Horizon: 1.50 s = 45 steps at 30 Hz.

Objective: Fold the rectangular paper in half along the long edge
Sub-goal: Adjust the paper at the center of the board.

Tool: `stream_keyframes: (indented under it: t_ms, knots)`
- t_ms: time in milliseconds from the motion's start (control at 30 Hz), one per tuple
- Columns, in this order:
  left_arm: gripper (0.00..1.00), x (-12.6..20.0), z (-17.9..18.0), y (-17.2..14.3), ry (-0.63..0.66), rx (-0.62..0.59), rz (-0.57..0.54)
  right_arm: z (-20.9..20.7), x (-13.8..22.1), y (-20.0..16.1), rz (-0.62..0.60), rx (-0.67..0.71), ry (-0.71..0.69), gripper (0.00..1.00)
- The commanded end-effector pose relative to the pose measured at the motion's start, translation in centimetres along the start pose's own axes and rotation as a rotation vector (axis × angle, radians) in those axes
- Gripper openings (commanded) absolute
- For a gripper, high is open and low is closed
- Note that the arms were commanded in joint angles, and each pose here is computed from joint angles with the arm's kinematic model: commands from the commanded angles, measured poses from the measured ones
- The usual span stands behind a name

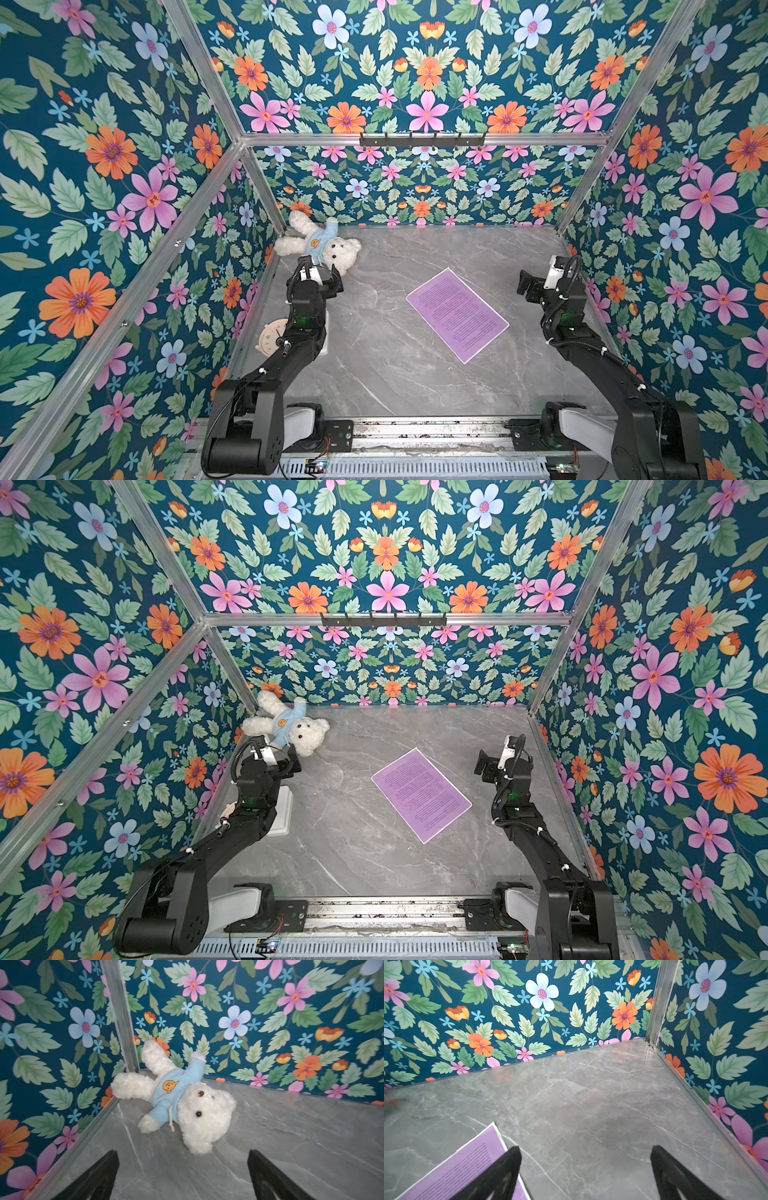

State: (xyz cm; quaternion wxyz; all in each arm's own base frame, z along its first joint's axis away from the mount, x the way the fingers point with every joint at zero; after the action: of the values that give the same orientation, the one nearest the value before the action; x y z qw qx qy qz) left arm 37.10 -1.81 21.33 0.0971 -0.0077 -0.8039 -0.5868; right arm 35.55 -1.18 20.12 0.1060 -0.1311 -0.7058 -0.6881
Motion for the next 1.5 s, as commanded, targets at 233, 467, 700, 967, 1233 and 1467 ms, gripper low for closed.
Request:
stream_keyframes:
  t_ms: [233,467,700,967,1233,1467]
  knots:
    - [1.0,3.1,-7.2,-6.5,0.021,0.155,0.258,6.1,2.4,-2.4,0.401,-0.312,0.29,0.99]
    - [1.0,4.6,-14.5,-9.3,-0.104,0.19,0.353,11.0,1.4,-2.7,0.574,-0.239,0.47,0.99]
    - [1.0,7.2,-19.1,-11.7,-0.263,0.281,0.374,11.7,-0.8,-4.1,0.651,-0.077,0.459,0.99]
    - [1.0,8.2,-21.1,-14.3,-0.327,0.343,0.423,12.2,-2.7,-6.7,0.739,-0.081,0.469,0.98]
    - [1.0,7.4,-22.5,-16.7,-0.353,0.284,0.473,12.4,-4.1,-10.6,0.855,-0.112,0.452,0.84]
    - [1.0,7.9,-21.6,-18.2,-0.331,0.295,0.526,12.0,-4.6,-12.6,0.917,-0.104,0.408,0.82]
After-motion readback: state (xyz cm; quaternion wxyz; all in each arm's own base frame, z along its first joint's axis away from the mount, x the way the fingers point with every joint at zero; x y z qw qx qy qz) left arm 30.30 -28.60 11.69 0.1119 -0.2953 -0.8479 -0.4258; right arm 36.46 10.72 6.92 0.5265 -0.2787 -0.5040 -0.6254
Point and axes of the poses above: each gripper's point midway between its finger pads, its own x axis back along the fingers, its own z axis along the line the jaws close on, y = z × x, the point moved 2 cm from there along x, back along the fingers, and after that the axes turned 13 degrees about x, right-handed, at the moved point
